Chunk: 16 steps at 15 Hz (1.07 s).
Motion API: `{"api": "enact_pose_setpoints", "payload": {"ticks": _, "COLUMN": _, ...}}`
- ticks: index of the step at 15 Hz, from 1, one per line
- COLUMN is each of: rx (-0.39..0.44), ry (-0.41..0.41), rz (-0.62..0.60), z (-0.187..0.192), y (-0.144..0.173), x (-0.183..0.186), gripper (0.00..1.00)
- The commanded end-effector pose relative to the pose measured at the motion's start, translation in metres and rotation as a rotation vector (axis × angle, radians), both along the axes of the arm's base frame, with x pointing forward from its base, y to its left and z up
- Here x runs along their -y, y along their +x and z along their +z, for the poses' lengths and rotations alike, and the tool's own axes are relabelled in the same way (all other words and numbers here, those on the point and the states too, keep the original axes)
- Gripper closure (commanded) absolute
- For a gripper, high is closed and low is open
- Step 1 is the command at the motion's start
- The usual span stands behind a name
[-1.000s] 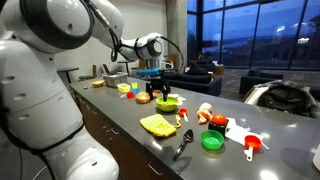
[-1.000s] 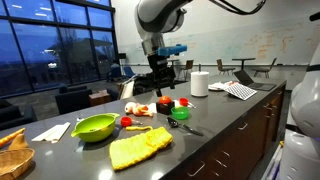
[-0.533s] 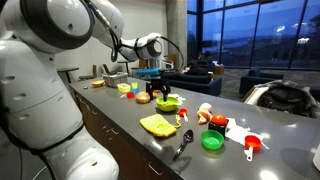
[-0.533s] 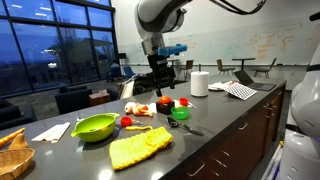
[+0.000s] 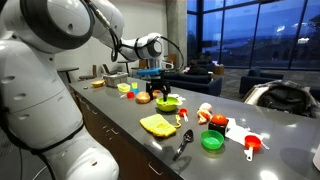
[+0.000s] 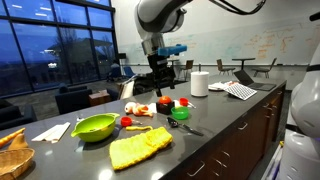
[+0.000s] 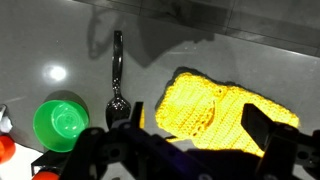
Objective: Use the spoon to stir the contents in the green bowl
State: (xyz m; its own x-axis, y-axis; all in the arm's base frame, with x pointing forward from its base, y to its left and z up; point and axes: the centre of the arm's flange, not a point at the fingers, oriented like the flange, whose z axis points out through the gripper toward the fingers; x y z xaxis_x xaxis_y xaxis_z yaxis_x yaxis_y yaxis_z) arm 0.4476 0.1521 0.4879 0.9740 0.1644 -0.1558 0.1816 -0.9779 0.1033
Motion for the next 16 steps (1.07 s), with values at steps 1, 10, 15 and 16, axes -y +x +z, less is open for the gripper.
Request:
{"api": "enact_pose_setpoints", "payload": {"ticks": 1, "rx": 0.000, "ry": 0.000, "rz": 0.000, "z": 0.000, "y": 0.000, "x": 0.000, "gripper": 0.00}}
{"api": "enact_pose_setpoints", "payload": {"ticks": 10, "rx": -0.032, "ry": -0.016, "rz": -0.086, "z": -0.015, "y": -0.011, "x": 0.044, "gripper": 0.00}}
{"api": "enact_pose_setpoints", "payload": {"ticks": 15, "rx": -0.069, "ry": -0.032, "rz": -0.167, "z": -0.024, "y": -0.016, "x": 0.078, "gripper": 0.00}}
{"api": "enact_pose_setpoints", "payload": {"ticks": 16, "rx": -0.072, "ry": -0.035, "rz": -0.185, "z": -0.024, "y": -0.012, "x": 0.084, "gripper": 0.00}}
